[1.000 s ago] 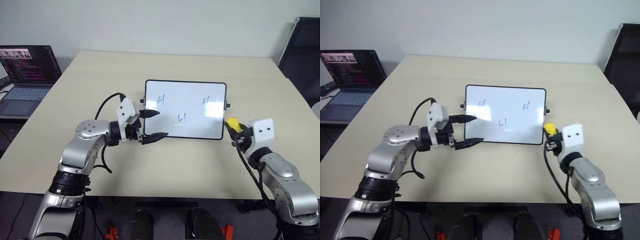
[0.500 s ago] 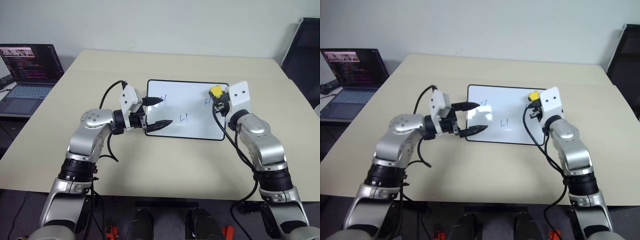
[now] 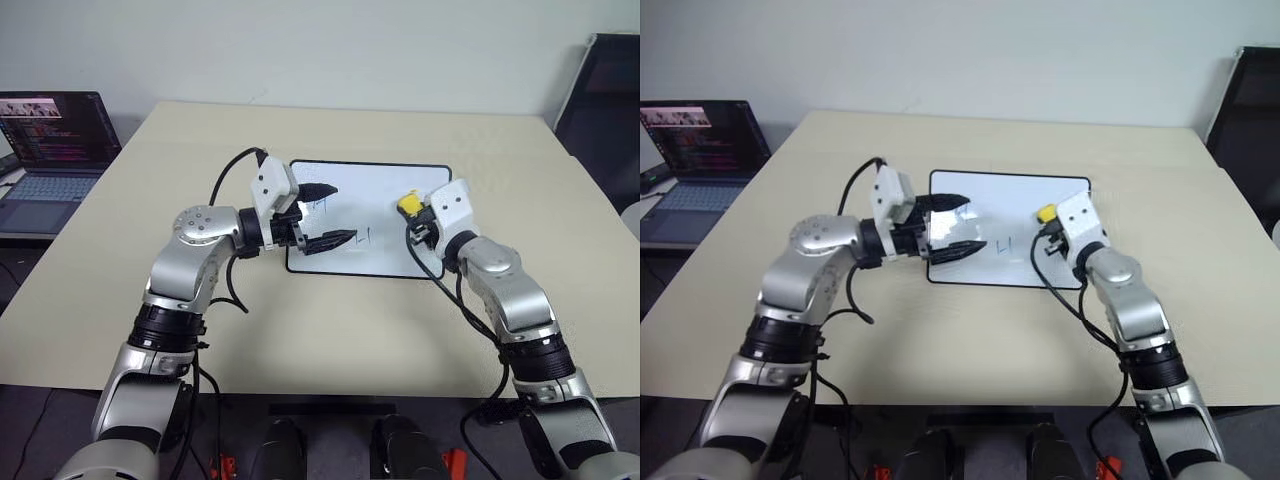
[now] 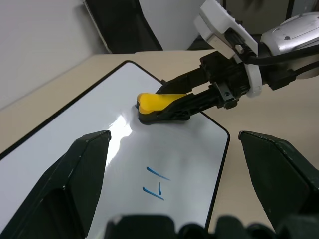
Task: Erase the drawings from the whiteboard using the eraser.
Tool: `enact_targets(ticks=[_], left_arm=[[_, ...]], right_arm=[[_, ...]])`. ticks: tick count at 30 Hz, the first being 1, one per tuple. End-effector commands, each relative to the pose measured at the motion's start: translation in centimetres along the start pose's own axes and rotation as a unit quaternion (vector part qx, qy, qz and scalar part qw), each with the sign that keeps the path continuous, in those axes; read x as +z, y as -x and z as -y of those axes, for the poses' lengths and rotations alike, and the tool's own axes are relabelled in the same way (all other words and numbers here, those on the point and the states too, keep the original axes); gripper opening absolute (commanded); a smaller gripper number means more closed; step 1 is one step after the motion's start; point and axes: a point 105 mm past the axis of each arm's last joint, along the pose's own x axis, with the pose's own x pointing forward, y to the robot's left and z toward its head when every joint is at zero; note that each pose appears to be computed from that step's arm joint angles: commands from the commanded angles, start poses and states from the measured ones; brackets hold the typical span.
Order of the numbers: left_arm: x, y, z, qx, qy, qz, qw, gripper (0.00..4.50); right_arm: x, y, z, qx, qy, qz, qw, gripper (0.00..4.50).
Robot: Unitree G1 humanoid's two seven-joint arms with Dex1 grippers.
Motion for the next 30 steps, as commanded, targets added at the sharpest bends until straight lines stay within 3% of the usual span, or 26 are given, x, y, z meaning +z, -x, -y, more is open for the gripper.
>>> enact_targets(ticks=[1, 8, 17, 26, 30], left_arm=[[-0.4, 0.8, -0.3, 0.013, -0.021, -0.027, 0.999, 4.50], [-1.6, 1.4, -0.5, 0.023, -0.013, -0.051, 0.998, 4.50], [-1.7, 1.5, -0.5, 0.030, -0.009, -0.049, 0.998, 4.50], [-2.0, 1.7, -0.5, 0.032, -0.005, -0.048, 0.998, 4.50], [-2.1, 1.6, -0.5, 0.032, -0.004, -0.046, 0.998, 4.50]], right_arm=[[0.4, 0.0, 0.5, -0.013, 0.033, -0.004, 0.999, 1.15], [2.4, -0.9, 2.6, -0.082, 0.048, 0.033, 0.995, 1.15], [-0.2, -0.4, -0.5, 0.024, 0.043, -0.024, 0.998, 1.15], [0.9, 0.2, 4.4, -0.103, 0.043, -0.002, 0.994, 1.14], [0.6, 0.1, 4.0, -0.092, 0.044, -0.010, 0.995, 1.14]])
